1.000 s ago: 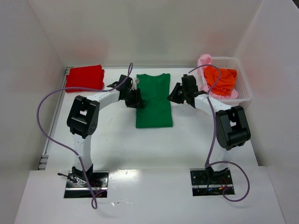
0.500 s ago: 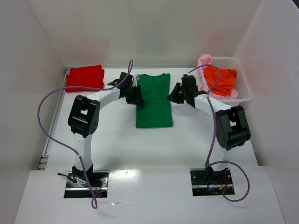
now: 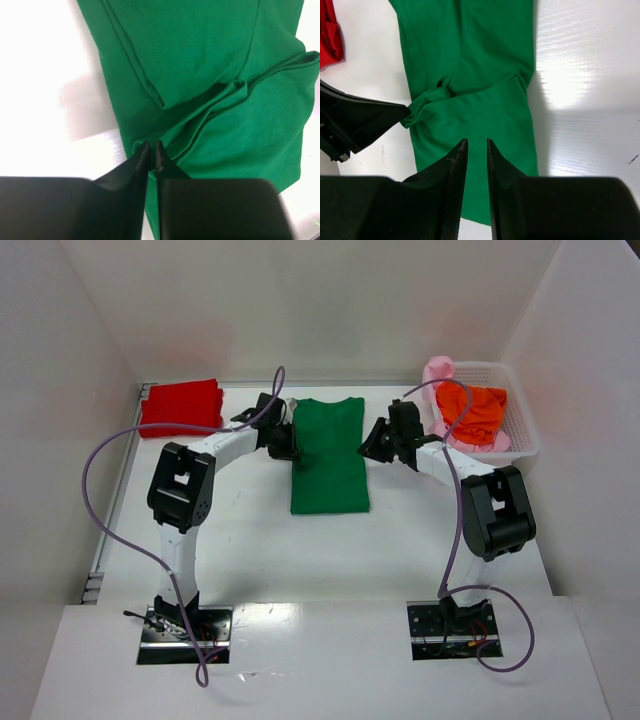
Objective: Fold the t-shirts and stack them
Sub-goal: Fold the folded rectangular tshirt in 1/3 of the way
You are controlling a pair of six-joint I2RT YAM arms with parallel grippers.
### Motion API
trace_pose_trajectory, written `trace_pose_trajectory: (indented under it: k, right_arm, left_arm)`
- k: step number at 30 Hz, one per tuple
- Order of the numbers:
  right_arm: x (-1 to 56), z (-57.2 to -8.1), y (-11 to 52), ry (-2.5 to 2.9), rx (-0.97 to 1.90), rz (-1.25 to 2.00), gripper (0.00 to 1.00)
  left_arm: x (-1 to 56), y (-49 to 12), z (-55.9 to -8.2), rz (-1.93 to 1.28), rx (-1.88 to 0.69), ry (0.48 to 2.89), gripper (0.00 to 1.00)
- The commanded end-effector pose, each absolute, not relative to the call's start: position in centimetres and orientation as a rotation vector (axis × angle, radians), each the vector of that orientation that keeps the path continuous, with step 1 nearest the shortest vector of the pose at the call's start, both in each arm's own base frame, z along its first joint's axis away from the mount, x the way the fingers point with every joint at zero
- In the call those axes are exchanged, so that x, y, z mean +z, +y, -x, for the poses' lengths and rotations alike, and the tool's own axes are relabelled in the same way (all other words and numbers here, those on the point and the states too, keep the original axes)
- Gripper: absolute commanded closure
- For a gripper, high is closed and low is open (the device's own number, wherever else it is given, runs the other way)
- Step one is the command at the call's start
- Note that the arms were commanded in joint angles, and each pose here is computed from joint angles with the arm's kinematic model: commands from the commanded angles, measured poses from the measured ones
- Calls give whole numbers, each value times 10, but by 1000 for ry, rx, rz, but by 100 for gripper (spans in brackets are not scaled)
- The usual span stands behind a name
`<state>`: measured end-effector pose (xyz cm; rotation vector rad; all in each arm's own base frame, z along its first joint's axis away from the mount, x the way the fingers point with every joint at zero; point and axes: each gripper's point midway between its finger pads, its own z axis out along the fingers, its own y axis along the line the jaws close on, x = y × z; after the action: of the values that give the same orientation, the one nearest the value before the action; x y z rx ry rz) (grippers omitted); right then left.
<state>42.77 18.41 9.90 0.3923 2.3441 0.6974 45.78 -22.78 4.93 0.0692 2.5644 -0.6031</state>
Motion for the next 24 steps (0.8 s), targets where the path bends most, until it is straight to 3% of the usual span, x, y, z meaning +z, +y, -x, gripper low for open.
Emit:
trace_pose_trajectory:
  k: [1,12,16,17,22,24]
  right_arm:
    - [114,-446,183,2272,696,-373,72]
    - [106,-444,183,2290,690,-378,72]
    - [107,-445,183,2281,693,-376,72]
    - [107,-445,183,2281,693,-375,72]
    - [106,-444,181,2281,682,-381,68]
    - [107,-442,180,2282,682,-381,67]
  left_arm:
    - [54,-230,-471,-64,-615,2532,89]
    - [65,-226,-497,-68,-598,2471,96]
    - [68,-223,-509,-67,-580,2459,87]
    - [63,-219,-510,-56,-575,2469,83]
    - [61,-206,-518,-6,-550,2472,39]
    - [68,-203,-518,-2,-537,2460,28]
